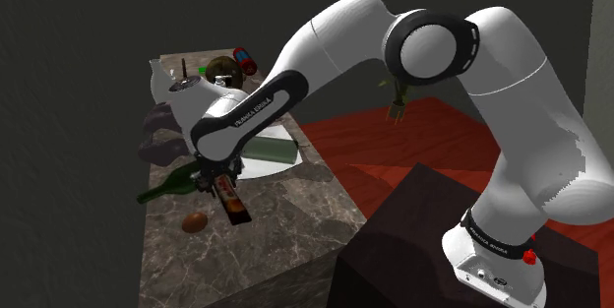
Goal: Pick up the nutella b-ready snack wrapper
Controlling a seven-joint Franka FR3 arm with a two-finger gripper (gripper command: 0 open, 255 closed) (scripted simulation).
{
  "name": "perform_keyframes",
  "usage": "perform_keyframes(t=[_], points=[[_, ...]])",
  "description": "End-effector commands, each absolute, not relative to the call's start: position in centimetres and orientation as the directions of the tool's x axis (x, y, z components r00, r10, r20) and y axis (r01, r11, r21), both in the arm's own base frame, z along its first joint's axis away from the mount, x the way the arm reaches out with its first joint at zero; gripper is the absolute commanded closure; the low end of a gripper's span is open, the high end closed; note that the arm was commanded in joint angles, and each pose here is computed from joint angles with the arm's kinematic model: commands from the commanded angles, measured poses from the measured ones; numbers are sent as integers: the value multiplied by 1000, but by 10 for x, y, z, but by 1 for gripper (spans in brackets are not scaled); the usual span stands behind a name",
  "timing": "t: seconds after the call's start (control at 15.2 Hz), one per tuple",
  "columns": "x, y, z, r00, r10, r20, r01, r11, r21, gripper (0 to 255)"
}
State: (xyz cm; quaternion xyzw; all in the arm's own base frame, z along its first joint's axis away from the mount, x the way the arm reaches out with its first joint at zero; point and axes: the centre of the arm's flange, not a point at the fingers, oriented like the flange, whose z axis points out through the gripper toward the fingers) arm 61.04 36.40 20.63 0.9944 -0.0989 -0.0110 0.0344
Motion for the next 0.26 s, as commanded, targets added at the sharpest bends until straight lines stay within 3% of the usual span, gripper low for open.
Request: perform_keyframes(t=[0.0,0.2], points=[[611,364,218,980,-197,-15,-196,-978,70,255],[611,364,224,980,-197,-15,-196,-978,70,255]])
